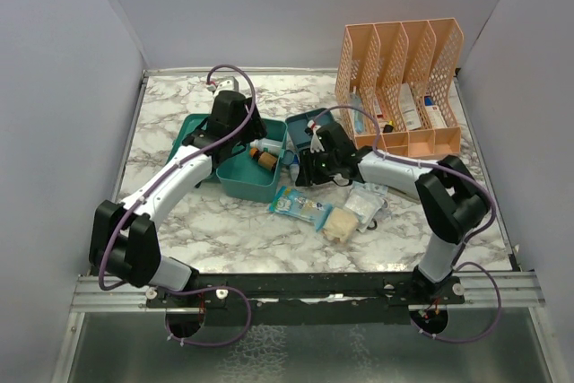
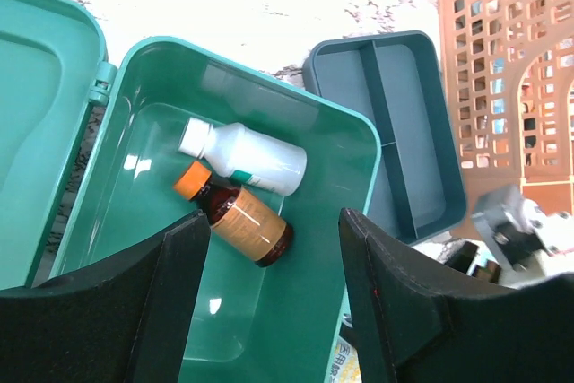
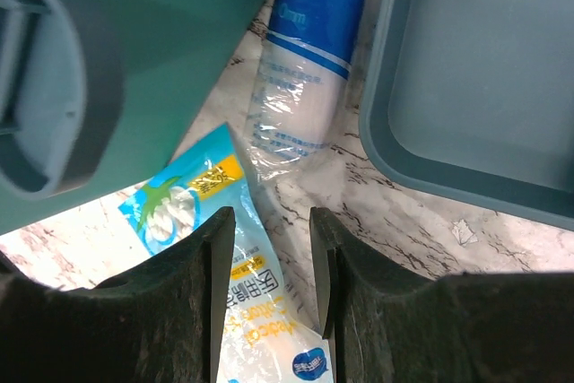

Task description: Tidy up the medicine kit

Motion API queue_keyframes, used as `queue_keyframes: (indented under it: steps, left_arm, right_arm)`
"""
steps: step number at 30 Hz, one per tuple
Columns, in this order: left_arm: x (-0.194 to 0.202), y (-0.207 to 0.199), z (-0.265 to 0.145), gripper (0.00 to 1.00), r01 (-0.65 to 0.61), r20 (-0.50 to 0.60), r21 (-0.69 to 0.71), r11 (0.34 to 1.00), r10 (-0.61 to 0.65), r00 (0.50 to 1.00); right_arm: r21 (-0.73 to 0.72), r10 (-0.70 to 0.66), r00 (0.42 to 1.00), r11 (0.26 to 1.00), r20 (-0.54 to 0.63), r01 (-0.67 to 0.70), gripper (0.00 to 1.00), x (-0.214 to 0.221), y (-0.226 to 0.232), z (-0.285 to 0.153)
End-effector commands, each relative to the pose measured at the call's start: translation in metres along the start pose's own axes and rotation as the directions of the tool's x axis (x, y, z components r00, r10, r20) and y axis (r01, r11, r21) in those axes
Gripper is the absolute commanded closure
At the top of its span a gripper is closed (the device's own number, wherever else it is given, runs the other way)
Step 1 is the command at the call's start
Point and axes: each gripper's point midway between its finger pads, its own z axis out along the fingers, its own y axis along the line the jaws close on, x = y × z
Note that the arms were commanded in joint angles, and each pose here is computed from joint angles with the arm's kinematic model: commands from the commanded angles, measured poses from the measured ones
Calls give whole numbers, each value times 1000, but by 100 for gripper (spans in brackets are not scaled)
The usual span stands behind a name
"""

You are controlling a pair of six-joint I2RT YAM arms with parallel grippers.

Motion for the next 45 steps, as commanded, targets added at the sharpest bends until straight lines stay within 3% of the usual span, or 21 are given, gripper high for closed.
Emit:
queue_keyframes:
  steps: [1, 23, 37, 45]
  left_arm:
    - [-11, -10, -14, 37, -26, 35, 64, 998, 24, 999]
    - [-29, -16, -25, 34, -19, 88, 80, 997, 12, 996]
    - [-23, -6, -66, 32, 15, 147, 135, 991, -34, 989]
    - [-12, -14, -89, 30, -4, 175, 265, 964, -44, 984]
  right_arm:
    - [11, 46, 999, 999, 5, -46, 60, -2, -5, 11]
    - [53, 118, 987, 991, 105, -124, 61, -25, -14, 33]
    - [34, 43, 989, 998, 143, -49, 98, -28, -10, 16]
    - [-36, 1, 999, 999, 39, 1, 99, 21, 0, -20]
